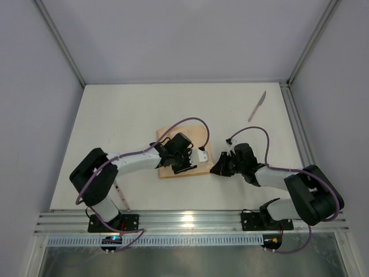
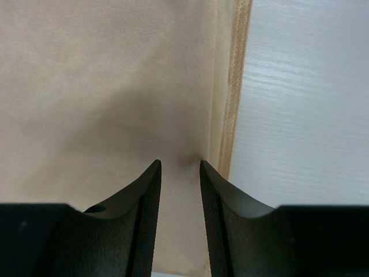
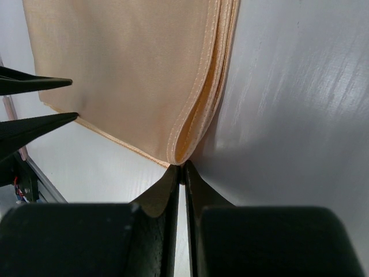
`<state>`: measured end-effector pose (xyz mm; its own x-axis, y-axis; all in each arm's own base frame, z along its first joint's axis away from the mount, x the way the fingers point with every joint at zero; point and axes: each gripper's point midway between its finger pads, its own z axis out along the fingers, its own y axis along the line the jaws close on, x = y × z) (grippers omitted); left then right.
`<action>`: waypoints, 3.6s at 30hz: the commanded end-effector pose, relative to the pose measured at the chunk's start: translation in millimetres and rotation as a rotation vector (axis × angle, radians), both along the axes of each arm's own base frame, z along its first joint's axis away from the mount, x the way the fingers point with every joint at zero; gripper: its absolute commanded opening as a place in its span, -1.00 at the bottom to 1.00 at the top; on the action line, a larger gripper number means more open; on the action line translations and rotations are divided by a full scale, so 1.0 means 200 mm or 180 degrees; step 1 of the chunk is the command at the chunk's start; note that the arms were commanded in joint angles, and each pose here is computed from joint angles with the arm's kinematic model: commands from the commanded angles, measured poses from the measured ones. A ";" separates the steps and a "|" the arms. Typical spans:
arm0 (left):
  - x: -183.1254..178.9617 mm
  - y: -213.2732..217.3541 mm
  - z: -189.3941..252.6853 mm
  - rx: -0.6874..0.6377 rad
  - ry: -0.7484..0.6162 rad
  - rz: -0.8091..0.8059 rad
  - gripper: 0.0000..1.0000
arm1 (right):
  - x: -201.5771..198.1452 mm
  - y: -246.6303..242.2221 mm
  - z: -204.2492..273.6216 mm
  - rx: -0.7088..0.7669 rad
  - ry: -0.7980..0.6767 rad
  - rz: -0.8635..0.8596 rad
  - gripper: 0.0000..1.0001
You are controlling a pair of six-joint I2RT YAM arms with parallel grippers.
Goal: Fold the napkin into a case and place the utensils inside
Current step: Smooth out the lower triangle-folded napkin at the center of the board.
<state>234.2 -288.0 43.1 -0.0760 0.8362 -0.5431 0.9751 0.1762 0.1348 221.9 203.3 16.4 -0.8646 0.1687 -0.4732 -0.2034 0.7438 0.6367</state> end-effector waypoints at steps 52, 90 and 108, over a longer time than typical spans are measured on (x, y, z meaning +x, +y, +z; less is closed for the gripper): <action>-0.08 -0.01 -0.04 0.0095 0.0094 -0.0146 -0.75 | -0.02 -0.03 -0.02 -0.0043 -0.0013 -0.0094 -0.83; -0.05 -0.38 0.03 -0.0450 0.0270 -0.0058 -0.62 | -0.03 -0.03 -0.04 -0.0003 0.0019 -0.0099 -0.84; -0.09 -0.36 0.06 -0.0463 0.0354 -0.0126 -1.00 | -0.03 -0.02 -0.03 0.0025 0.0023 -0.0109 -0.85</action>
<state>217.1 -346.7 32.1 -0.1288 0.7955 -0.5922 0.9857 0.1681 0.0115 218.6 202.3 15.8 -0.8598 0.1974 -0.4710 -0.1894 0.7333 0.6530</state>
